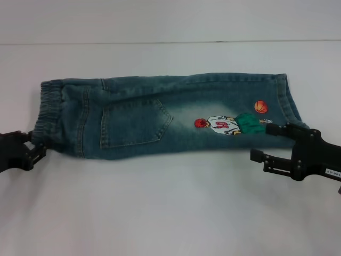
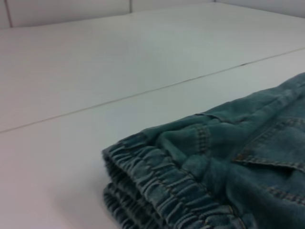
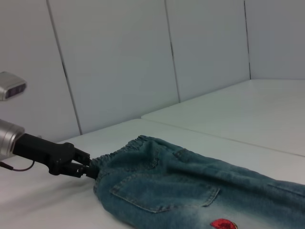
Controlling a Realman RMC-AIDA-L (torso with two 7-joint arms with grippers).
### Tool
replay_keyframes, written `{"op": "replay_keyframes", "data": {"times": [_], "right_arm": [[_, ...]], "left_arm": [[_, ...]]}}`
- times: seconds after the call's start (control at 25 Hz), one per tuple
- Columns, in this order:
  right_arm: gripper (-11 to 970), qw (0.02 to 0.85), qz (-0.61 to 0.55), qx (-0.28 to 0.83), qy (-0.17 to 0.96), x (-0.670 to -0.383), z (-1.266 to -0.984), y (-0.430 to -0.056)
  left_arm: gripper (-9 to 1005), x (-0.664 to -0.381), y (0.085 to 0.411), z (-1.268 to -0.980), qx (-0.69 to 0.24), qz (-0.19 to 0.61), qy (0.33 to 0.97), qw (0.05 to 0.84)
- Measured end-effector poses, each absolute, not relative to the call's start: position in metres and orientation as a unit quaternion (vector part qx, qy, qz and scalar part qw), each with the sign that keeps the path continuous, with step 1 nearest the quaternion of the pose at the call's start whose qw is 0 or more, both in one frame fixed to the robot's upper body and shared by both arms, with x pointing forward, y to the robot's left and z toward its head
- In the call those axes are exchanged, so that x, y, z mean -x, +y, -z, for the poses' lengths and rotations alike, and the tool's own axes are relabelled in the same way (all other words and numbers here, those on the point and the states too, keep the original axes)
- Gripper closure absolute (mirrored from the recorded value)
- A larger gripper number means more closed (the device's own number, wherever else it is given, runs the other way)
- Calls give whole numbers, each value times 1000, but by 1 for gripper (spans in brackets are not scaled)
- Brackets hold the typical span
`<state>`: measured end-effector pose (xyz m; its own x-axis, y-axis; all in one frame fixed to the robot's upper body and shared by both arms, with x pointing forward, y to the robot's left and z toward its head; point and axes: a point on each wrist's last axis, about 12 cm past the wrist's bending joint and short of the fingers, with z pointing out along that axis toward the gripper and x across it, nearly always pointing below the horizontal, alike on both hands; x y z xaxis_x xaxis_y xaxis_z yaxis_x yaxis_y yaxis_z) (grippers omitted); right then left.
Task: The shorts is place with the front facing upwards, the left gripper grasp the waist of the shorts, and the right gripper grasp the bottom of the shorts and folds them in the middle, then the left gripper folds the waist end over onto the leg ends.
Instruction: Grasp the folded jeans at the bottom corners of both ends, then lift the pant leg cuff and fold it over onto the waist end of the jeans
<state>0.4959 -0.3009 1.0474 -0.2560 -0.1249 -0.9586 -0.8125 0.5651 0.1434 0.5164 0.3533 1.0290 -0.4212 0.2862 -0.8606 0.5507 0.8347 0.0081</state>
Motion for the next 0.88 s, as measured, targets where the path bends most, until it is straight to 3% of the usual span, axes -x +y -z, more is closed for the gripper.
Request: {"op": "replay_keyframes", "data": {"times": [0.16, 0.48, 0.68, 0.88], "right_arm": [[104, 516, -334, 329, 717, -499, -1049, -299], [106, 518, -331, 331, 716, -501, -1050, -298], [108, 518, -327, 325, 721, -501, -1048, -300], [109, 515, -324, 333, 720, -497, -1045, -299]], "left_arm": [[635, -521, 345, -1031, -267, 150, 830, 467], [847, -529, 346, -1042, -262, 163, 834, 457], [954, -531, 348, -1050, -259, 172, 831, 461], [954, -532, 348, -1058, -265, 183, 824, 466]]}}
